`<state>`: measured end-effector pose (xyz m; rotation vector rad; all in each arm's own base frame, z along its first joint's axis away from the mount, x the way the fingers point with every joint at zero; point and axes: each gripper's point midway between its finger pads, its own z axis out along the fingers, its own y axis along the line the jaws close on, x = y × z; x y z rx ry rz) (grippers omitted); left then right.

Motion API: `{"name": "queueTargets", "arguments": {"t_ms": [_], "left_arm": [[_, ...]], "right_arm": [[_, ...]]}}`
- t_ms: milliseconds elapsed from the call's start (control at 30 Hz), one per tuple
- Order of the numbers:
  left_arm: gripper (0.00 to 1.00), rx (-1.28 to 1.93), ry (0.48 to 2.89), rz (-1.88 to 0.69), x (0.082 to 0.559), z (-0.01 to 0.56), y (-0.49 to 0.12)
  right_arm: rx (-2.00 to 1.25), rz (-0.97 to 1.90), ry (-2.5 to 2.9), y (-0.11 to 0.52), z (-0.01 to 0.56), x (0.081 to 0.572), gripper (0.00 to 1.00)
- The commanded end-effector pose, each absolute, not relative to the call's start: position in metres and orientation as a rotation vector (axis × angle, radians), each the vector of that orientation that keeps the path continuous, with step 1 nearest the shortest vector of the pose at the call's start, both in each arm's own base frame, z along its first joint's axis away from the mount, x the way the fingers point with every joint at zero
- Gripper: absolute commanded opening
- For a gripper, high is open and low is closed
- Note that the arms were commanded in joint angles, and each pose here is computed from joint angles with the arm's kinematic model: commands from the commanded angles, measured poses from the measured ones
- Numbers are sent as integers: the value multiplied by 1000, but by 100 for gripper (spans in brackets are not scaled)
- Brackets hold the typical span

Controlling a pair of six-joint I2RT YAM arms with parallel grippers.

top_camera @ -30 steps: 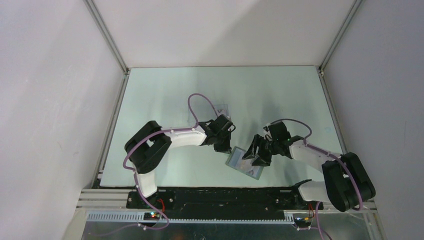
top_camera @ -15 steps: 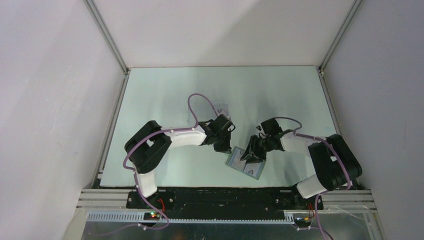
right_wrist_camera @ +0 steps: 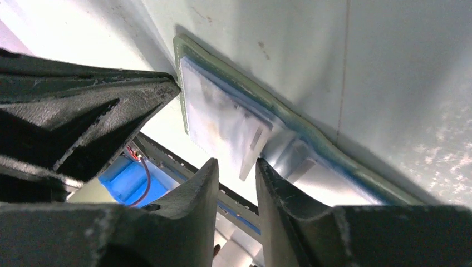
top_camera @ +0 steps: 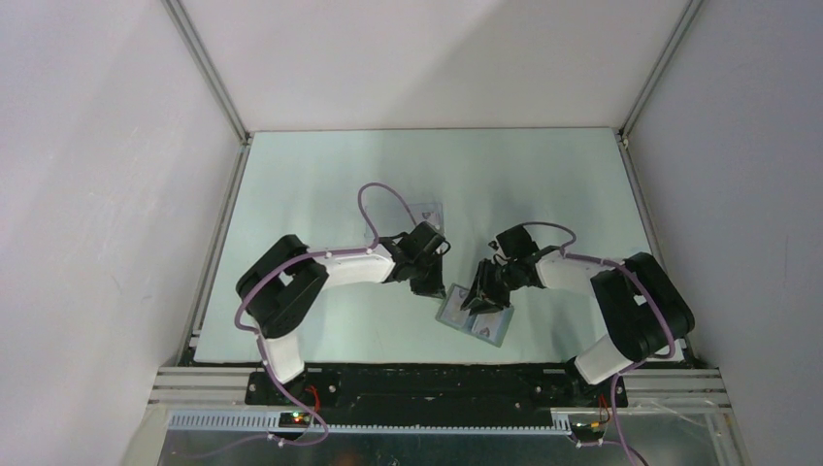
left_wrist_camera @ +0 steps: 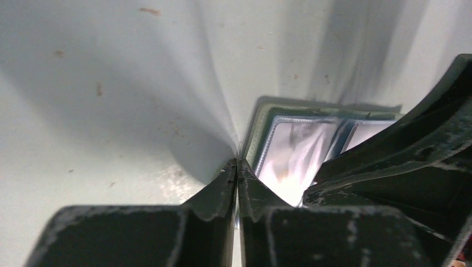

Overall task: Put the credit cards into the card holder
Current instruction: Insert the credit card into the card holder, then close the card holder at the center of the board.

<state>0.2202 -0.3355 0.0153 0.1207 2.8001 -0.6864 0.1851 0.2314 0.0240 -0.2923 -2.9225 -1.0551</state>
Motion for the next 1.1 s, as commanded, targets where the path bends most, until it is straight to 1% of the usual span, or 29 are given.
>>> {"name": "queueTargets", "arguments": {"t_ms": [0,33,67,100,200,233,333,367,433,467,500,567,633,667,700,733,767,800,867,967,1067], "left_arm": [[15,68,2829,-569,222,11,-294],[22,65,2823,-583,222,14,-293],[24,54,2807,-606,225,20,-291],[29,57,2807,-637,224,23,-292],[35,33,2791,-726,226,31,-289],[39,28,2791,-749,225,33,-287],[44,19,2780,-792,224,38,-284],[46,13,2777,-800,222,39,-281],[47,7,2774,-827,222,41,-279],[46,10,2775,-852,221,42,-281],[46,2,2776,-858,221,40,-280],[40,-6,2786,-860,221,36,-278],[32,-24,2796,-858,221,30,-277],[23,-32,2803,-865,221,28,-277],[19,-40,2814,-861,220,23,-276],[12,-50,2820,-862,220,20,-276],[8,-54,2831,-856,219,15,-276],[2,-66,2850,-846,216,9,-275],[0,-90,2866,-837,213,2,-273],[0,-118,2869,-861,210,-5,-274],[0,-146,2878,-874,206,-11,-274]], "right_arm": [[-222,-1078,-3040,232,46,201,37],[-205,-1070,-3069,230,50,203,40],[-202,-1050,-3077,226,53,199,42],[-190,-1025,-3101,223,54,200,44],[-189,-963,-3139,210,61,195,47],[-198,-921,-3149,204,60,193,49],[-248,-861,-3176,187,61,192,54],[-293,-834,-3175,178,58,192,57],[-346,-851,-3161,170,54,193,61],[-357,-882,-3126,171,50,188,62],[-386,-920,-3119,170,49,194,62],[-403,-985,-3077,174,43,195,62],[-393,-1044,-3038,182,40,198,60],[-385,-1095,-3027,188,41,202,58],[-382,-1101,-3003,191,36,202,56],[-377,-1158,-2987,197,39,207,53],[-385,-1151,-2965,200,32,206,52],[-389,-1180,-2955,204,31,210,52],[-382,-1215,-2925,211,26,213,50],[-367,-1277,-2873,222,24,214,46],[-292,-1393,-2871,232,43,218,44]]}}
